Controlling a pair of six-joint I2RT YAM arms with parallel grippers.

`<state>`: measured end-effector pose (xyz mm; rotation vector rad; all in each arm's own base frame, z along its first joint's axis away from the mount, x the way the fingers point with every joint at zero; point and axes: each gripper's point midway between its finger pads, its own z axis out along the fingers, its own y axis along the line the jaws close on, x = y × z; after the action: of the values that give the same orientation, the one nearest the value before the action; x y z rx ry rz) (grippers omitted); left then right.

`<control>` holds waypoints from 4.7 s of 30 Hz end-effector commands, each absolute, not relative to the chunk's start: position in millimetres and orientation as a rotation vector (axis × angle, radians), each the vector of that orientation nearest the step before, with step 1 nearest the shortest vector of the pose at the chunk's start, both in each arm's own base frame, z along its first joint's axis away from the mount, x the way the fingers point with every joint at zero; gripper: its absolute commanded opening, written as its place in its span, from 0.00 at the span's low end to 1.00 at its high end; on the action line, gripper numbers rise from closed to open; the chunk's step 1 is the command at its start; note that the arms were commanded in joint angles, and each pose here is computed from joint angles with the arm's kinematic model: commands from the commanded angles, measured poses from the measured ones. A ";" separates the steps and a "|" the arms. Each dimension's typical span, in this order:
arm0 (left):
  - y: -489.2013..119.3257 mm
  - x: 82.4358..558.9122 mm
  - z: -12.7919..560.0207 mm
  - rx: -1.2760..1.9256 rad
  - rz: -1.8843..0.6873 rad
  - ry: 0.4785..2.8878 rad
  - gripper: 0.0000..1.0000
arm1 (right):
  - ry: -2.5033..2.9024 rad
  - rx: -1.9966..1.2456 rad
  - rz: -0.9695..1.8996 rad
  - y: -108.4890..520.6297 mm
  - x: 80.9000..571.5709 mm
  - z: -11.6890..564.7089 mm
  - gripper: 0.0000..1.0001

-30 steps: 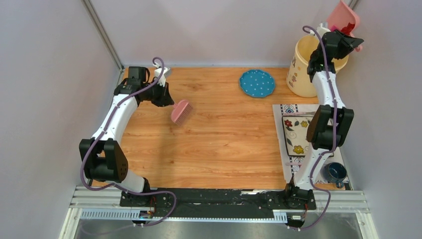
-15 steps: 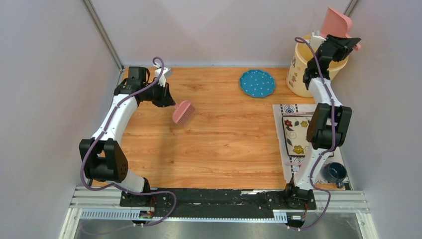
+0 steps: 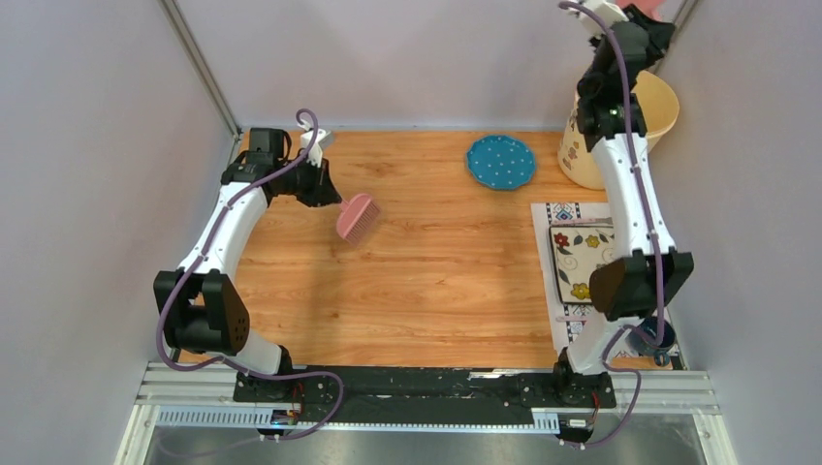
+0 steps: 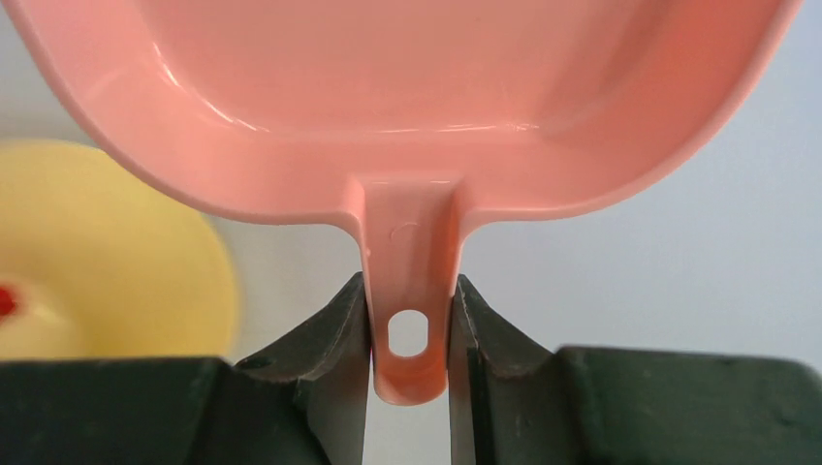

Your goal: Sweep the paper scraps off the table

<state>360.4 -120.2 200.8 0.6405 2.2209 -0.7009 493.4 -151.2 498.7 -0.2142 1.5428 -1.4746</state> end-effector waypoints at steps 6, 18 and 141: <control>-115.0 367.2 258.0 0.609 -0.621 2.092 0.00 | 1.864 -0.509 -0.219 121.2 413.6 385.8 0.00; -100.8 367.8 280.9 0.560 -0.497 2.060 0.00 | 2.627 -0.532 0.127 200.6 308.0 150.2 0.00; -0.7 314.0 43.4 0.038 -0.067 2.078 0.87 | 1.900 0.376 -0.109 -10.1 363.0 138.4 0.95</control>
<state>294.8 0.9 20.3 0.0281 2.2488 -0.0580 341.5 -4.6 108.1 0.3683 2.1038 -0.1185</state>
